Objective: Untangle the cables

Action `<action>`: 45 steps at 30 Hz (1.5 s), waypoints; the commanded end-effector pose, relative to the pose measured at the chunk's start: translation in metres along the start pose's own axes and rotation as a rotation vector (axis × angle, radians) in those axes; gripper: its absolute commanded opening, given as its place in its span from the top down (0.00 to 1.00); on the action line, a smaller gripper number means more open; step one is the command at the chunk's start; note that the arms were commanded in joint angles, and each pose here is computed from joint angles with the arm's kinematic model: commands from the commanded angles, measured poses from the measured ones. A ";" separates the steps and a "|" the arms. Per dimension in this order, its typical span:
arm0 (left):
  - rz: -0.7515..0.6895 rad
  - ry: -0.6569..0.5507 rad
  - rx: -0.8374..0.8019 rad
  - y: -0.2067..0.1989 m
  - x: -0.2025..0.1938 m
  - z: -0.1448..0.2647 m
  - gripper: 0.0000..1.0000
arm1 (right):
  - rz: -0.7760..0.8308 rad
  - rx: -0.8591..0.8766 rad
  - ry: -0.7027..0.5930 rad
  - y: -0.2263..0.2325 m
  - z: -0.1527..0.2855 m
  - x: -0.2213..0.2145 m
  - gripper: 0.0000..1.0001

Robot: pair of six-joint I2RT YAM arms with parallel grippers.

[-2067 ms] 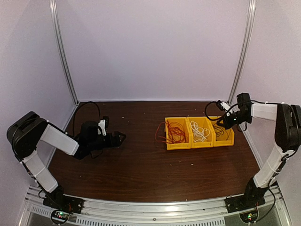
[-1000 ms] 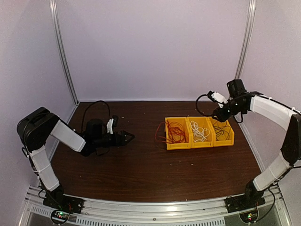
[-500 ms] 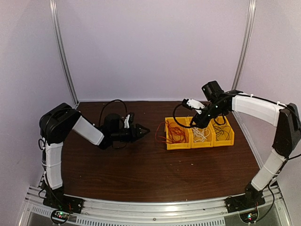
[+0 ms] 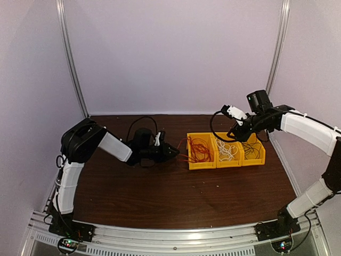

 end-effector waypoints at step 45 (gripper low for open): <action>-0.416 -0.098 0.013 -0.126 0.037 -0.067 1.00 | -0.316 0.399 -0.080 -0.006 -0.098 0.038 0.43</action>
Point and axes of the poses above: each gripper's point midway between its finger pads, its own z axis back along the fingers, its own y axis along the line the jaws close on, x = y × z, the point moved 7 cm from there along z, back along the fingers, and after that the axes turned 9 degrees about -z, right-handed, at the moved point
